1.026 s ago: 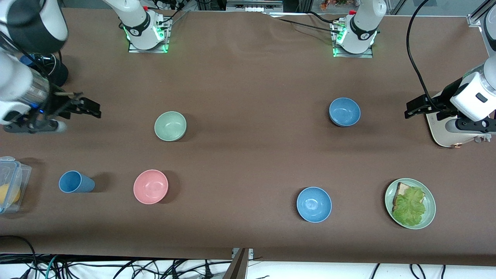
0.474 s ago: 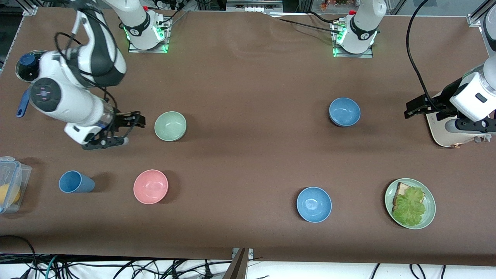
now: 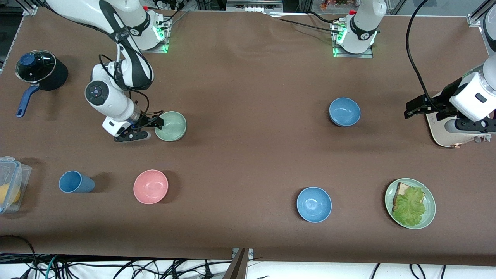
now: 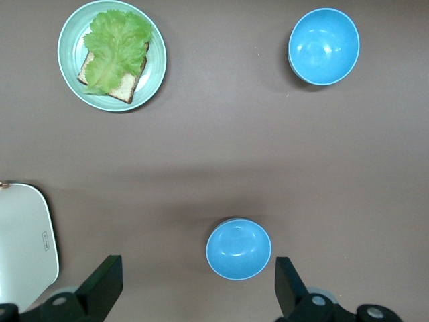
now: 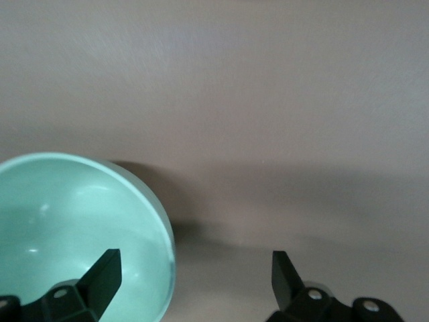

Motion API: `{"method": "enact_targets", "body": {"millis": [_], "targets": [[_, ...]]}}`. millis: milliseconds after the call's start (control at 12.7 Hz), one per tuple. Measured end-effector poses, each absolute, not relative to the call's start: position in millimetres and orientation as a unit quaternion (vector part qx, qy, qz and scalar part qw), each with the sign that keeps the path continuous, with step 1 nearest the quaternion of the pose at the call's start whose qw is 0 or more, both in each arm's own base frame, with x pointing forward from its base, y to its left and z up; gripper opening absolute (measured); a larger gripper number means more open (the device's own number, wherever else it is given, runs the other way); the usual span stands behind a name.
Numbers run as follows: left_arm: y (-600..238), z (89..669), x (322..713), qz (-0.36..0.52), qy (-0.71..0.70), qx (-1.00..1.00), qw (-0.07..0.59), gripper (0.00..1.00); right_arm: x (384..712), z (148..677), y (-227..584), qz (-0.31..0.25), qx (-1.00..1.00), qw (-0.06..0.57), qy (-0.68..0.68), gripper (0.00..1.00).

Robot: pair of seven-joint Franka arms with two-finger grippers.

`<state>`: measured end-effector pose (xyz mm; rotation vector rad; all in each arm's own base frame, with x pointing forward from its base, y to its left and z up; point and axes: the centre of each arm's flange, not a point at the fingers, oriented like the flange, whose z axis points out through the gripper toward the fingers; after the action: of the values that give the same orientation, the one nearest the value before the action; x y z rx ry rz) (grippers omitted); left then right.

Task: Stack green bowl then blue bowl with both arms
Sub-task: 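Reach the right gripper down to the pale green bowl's rim, then close the right gripper on the green bowl's rim, then slide the green bowl to the table's middle and open the right gripper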

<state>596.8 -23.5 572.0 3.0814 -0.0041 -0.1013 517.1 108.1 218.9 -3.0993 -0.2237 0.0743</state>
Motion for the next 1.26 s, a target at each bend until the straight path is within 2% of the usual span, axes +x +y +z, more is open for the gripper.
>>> {"method": "enact_targets", "body": {"millis": [158, 237, 711, 789, 1026, 1263], "targets": [[-23.6, 572.0, 596.8, -0.033, -0.001, 0.999, 0.029, 1.0, 515.6, 215.1, 108.2, 0.028, -0.997, 0.016, -0.072, 0.97], [-23.6, 572.0, 596.8, -0.033, -0.001, 0.999, 0.029, 1.0, 515.1, 213.3, 108.6, 0.029, -0.997, 0.016, -0.072, 0.88], [-23.9, 572.0, 596.8, -0.033, -0.002, 0.999, 0.029, 1.0, 512.1, 204.8, 114.4, 0.036, -0.997, 0.018, -0.066, 0.12], [-24.0, 572.0, 596.8, -0.033, -0.002, 0.999, 0.029, 1.0, 513.7, 208.4, 117.0, 0.033, -0.997, 0.021, -0.064, 0.05], [-24.1, 572.0, 596.8, -0.033, -0.002, 0.999, 0.029, 1.0, 522.2, 229.9, 148.1, 0.037, -0.998, 0.029, -0.046, 0.05], [-24.3, 572.1, 596.8, -0.033, -0.002, 0.999, 0.029, 1.0, 549.1, 288.7, 213.5, 0.031, -0.998, 0.05, -0.02, 0.05]]}}
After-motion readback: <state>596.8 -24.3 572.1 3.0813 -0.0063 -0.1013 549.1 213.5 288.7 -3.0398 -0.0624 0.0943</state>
